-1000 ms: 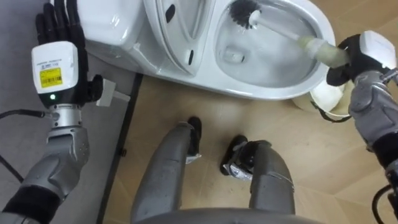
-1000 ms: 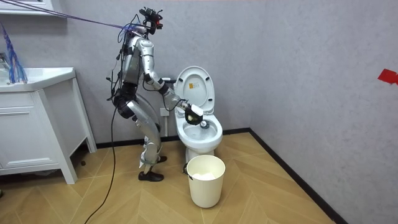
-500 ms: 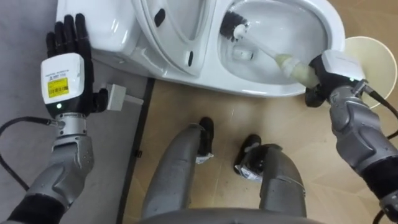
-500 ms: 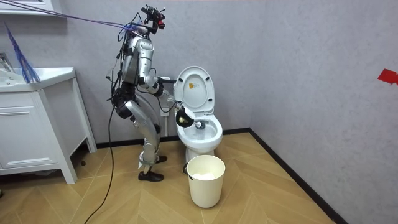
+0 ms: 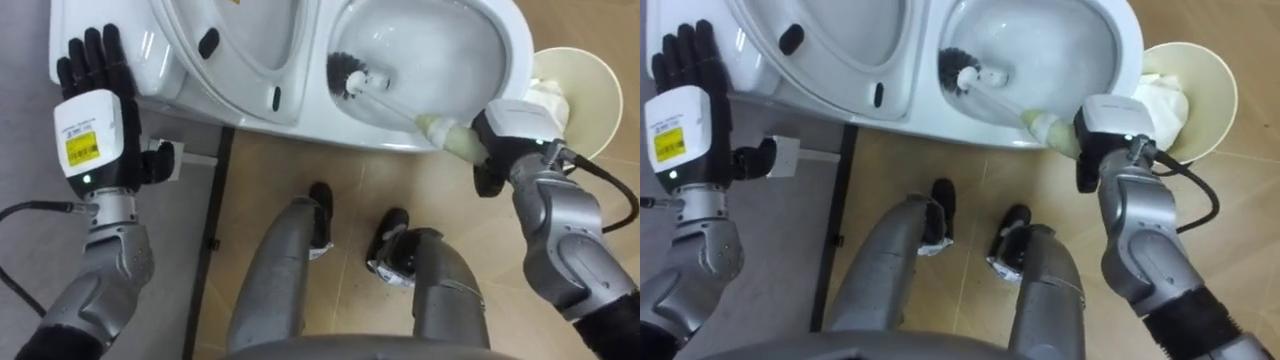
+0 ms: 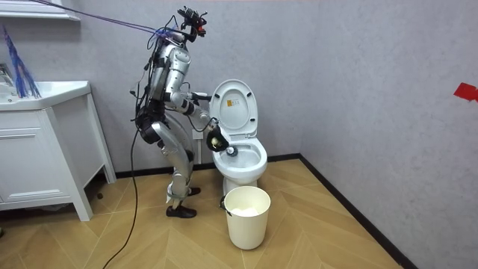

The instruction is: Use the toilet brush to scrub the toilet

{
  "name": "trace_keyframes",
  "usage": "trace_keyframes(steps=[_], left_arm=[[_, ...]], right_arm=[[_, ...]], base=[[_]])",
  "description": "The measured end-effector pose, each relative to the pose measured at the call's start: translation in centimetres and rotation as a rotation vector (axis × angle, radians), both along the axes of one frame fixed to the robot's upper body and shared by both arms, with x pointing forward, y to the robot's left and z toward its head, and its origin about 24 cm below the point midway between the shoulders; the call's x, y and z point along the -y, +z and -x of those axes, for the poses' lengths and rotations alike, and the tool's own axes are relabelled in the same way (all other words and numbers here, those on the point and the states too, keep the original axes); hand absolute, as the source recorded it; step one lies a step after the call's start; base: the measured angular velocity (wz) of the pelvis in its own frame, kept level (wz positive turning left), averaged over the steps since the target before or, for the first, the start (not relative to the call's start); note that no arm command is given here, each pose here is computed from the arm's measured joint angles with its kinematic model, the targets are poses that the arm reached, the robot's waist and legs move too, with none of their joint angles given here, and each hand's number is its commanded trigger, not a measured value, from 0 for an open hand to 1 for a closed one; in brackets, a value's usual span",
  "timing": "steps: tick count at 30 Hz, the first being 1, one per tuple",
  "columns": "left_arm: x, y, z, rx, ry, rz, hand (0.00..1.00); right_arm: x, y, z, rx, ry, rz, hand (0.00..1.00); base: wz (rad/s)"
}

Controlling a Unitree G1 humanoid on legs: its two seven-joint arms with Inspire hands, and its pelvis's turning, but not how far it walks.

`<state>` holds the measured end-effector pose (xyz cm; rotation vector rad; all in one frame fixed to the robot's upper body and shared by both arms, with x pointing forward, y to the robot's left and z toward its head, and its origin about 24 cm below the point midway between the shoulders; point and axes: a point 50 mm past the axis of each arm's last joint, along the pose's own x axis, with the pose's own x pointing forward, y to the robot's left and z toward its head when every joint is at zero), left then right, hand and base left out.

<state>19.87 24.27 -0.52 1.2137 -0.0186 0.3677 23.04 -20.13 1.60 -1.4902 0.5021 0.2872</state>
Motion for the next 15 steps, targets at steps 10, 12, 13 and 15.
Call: trace_keyframes(steps=[10, 12, 13, 15], left_arm=[[0.4, 0.5, 0.9, 0.028, -0.021, 0.1, 0.0], [0.5, 0.3, 0.7, 0.024, -0.05, 0.08, 0.0], [0.5, 0.2, 0.8, 0.019, -0.052, 0.072, 0.0], [0.3, 0.0, 0.6, 0.008, -0.064, 0.028, 0.0]], right_arm=[[4.9, -4.8, 1.5, -0.188, -0.094, 0.075, 1.0], [7.9, -5.9, 2.6, -0.211, -0.16, 0.038, 1.0], [8.4, -6.1, 2.8, -0.213, -0.184, 0.014, 1.0], [9.8, -7.2, 3.7, -0.222, -0.294, -0.109, 1.0]], base=[[0.1], [0.34], [0.27], [0.1]])
